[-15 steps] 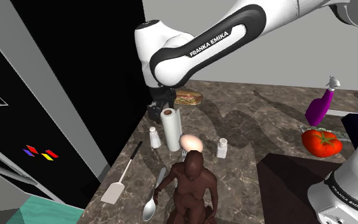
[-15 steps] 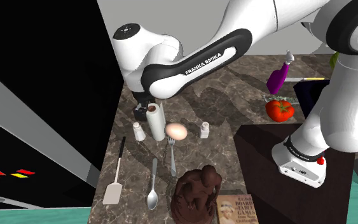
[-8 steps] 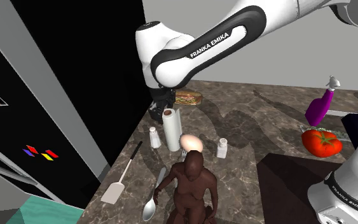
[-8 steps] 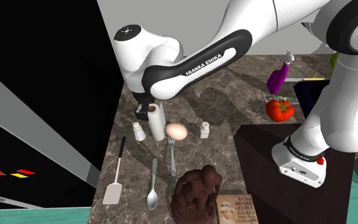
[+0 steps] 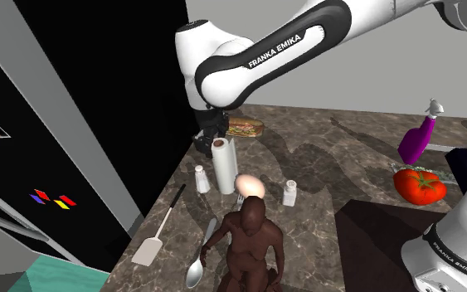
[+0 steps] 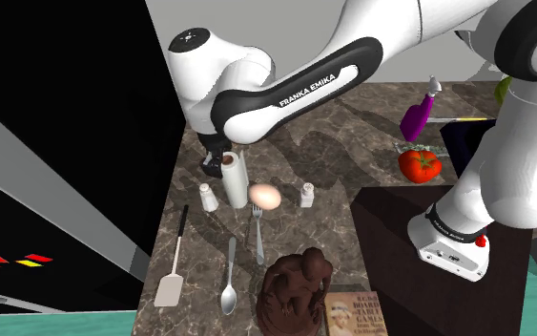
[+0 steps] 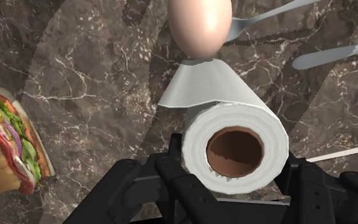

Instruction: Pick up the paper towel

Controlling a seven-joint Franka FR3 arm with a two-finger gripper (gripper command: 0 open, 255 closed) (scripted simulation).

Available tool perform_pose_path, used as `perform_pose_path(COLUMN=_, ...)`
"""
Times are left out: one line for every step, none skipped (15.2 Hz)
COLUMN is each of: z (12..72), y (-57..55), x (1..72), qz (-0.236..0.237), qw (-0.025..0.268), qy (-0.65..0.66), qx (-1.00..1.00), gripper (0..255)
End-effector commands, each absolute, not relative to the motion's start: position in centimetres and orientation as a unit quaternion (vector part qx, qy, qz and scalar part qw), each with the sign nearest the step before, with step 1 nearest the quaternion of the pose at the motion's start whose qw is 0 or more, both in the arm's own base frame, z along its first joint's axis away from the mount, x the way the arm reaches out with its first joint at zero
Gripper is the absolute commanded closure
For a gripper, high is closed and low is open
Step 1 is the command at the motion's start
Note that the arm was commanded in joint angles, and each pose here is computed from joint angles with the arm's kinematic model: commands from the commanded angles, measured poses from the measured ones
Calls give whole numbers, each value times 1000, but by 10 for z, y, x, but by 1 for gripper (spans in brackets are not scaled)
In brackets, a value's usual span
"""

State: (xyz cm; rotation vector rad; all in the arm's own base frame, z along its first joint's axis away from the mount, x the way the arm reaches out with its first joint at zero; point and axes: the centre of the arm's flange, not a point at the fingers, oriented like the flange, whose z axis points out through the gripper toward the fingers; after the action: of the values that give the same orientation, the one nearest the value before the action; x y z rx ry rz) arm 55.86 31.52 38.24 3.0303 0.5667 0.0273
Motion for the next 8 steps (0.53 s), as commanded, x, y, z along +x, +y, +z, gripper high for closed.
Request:
perform_pose_path(z=393, y=315, x=559, qz=9, qw=29, qy=184, qx=983, gripper=255)
perform_pose_path(z=398, y=315, x=559, qz=9, qw=29, qy=184, qx=983, gripper=255)
perform_pose_path(z=404, y=315, x=559, qz=9, qw=29, qy=184, qx=983, gripper=255)
perform_pose_path(z=409, y=315, x=559, qz=9, qw=29, qy=184, qx=983, gripper=255)
perform_pose_path(z=414, y=315, x=559, qz=9, qw=29, qy=184, qx=983, gripper=255)
perform_pose_path(z=420, y=315, x=559, qz=9, qw=29, qy=184, qx=983, gripper=255)
perform_pose_path(z=425, y=315, x=559, qz=9, qw=29, qy=184, qx=983, gripper=255)
perform_pose_path(z=430, y=315, x=559, qz=9, qw=29, qy=184, qx=983, gripper=255)
